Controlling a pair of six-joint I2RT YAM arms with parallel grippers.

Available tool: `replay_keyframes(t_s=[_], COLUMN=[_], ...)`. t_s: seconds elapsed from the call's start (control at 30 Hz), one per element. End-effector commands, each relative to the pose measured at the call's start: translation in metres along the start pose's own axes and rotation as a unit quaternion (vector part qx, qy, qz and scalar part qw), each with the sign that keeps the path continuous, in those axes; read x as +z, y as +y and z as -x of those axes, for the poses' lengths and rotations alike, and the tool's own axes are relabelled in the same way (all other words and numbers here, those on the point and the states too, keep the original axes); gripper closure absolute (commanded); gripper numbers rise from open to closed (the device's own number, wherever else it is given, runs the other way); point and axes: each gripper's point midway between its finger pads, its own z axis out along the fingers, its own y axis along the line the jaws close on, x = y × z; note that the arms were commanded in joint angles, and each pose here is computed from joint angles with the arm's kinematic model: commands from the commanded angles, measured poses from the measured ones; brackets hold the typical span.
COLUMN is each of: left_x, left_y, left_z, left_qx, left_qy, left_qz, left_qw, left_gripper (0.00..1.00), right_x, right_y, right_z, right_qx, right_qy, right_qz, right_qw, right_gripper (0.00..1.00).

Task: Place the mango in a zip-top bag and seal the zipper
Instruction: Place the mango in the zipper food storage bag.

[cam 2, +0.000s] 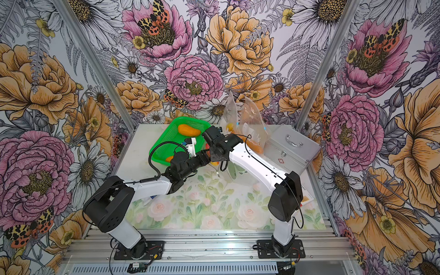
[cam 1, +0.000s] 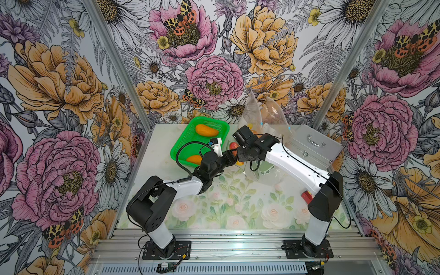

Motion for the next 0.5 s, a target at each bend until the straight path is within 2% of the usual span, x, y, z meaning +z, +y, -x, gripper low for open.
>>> replay_keyframes(t_s=[0.0, 0.07, 0.13, 0.33, 0.47], left_x=[0.003, 0.002, 0.0, -0.021, -0.04], left_y=[-0.003, -0.001, -0.002, -0.002, 0.01], left_z=[0.003, 0.002, 0.006, 0.034, 0.057], left_qx=[0.009, 0.009, 0.012, 0.043, 0.081], left_qy=[-0.012, -0.012, -0.019, -0.049, -0.06], left_qz=[-0.006, -0.003, -0.002, 0.029, 0.096], left_qw=[1.0, 1.0, 1.0, 0.997, 0.99], left_gripper=[0.33, 0.22, 0.18, 0.17, 0.15], right_x=[-0.017, -0.016, -0.015, -0.015, -0.015], right_y=[-0.002, -0.003, -0.004, -0.006, -0.006], right_z=[0.011, 0.011, 0.01, 0.009, 0.008], right_qx=[0.02, 0.021, 0.022, 0.024, 0.025], right_qy=[-0.026, -0.026, -0.025, -0.026, -0.026], right_qz=[0.019, 0.017, 0.016, 0.015, 0.015], right_qw=[0.999, 0.999, 0.999, 0.999, 0.999], right_gripper=[1.0, 1.0, 1.0, 1.0, 1.0])
